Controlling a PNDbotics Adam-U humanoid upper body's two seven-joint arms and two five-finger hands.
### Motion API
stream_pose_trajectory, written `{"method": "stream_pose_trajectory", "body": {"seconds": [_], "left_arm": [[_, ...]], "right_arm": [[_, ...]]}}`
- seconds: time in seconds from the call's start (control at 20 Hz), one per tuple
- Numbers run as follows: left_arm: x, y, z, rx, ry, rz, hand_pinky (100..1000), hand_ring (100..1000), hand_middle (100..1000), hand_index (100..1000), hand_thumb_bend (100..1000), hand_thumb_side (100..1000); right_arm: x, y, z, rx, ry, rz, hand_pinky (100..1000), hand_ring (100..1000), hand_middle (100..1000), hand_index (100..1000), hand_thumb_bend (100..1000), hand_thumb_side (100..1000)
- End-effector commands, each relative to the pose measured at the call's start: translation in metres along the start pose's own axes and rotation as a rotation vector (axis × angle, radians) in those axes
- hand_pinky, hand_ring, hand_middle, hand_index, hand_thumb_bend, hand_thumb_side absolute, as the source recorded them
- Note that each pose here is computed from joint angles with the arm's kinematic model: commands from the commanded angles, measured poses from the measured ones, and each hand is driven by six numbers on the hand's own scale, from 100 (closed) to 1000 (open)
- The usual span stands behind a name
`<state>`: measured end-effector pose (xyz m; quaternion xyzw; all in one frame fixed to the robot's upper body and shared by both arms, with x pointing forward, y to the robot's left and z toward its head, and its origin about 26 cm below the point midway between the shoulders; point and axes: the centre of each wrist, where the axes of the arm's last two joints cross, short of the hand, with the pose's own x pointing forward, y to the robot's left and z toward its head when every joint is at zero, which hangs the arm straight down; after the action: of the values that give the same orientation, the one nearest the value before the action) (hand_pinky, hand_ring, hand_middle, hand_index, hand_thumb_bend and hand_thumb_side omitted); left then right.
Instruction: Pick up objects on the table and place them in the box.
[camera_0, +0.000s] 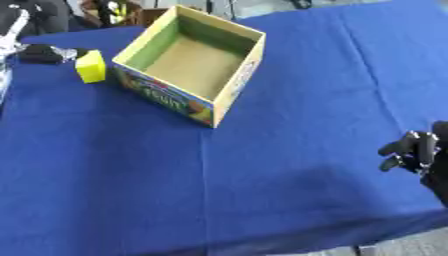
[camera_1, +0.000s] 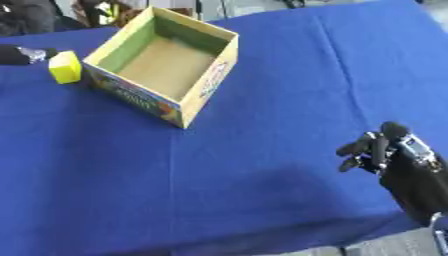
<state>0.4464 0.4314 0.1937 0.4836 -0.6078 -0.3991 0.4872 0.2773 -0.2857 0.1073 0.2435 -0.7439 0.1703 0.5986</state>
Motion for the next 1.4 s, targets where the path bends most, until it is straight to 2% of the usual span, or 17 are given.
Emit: {"method": "stream_pose_trajectory", "body": {"seconds": [0.05,0.45,0.55,0.6,0.7,0.85,1.1,1.4], "left_arm": [[0.001,0.028,-0.004,-0.03,-0.045,-0.127,737,763,692,847,677,322],[0.008,0.023,-0.006,-0.157,-0.087,-0.169,737,756,689,854,697,353],[0.008,0.021,-0.006,-0.159,-0.083,-0.171,740,765,701,856,676,352],[0.008,0.02,-0.006,-0.157,-0.078,-0.17,748,782,724,859,627,350],[0.008,0.017,-0.006,-0.155,-0.067,-0.169,754,798,744,861,592,350],[0.007,0.014,-0.005,-0.156,-0.055,-0.167,759,806,755,863,580,347],[0.003,0.015,-0.003,-0.144,-0.04,-0.159,769,823,773,861,476,295],[-0.001,0.015,-0.001,-0.149,-0.023,-0.146,763,811,755,855,446,310]], "right_arm": [[0.01,0.0,-0.002,0.022,-0.012,0.036,559,653,475,382,100,676],[0.01,0.0,-0.003,0.022,-0.013,0.036,560,652,475,382,100,678],[0.01,0.0,-0.003,0.021,-0.012,0.035,560,652,475,382,100,678],[0.01,0.001,-0.003,0.021,-0.012,0.035,560,652,475,382,100,679],[0.01,0.001,-0.003,0.022,-0.012,0.035,560,653,475,382,100,679],[0.009,0.001,-0.004,0.022,-0.013,0.036,560,653,475,382,100,680],[0.008,0.002,-0.004,0.017,-0.012,0.038,560,652,475,382,100,681],[0.008,0.003,-0.006,0.017,-0.015,0.042,560,651,475,382,100,683]]}}
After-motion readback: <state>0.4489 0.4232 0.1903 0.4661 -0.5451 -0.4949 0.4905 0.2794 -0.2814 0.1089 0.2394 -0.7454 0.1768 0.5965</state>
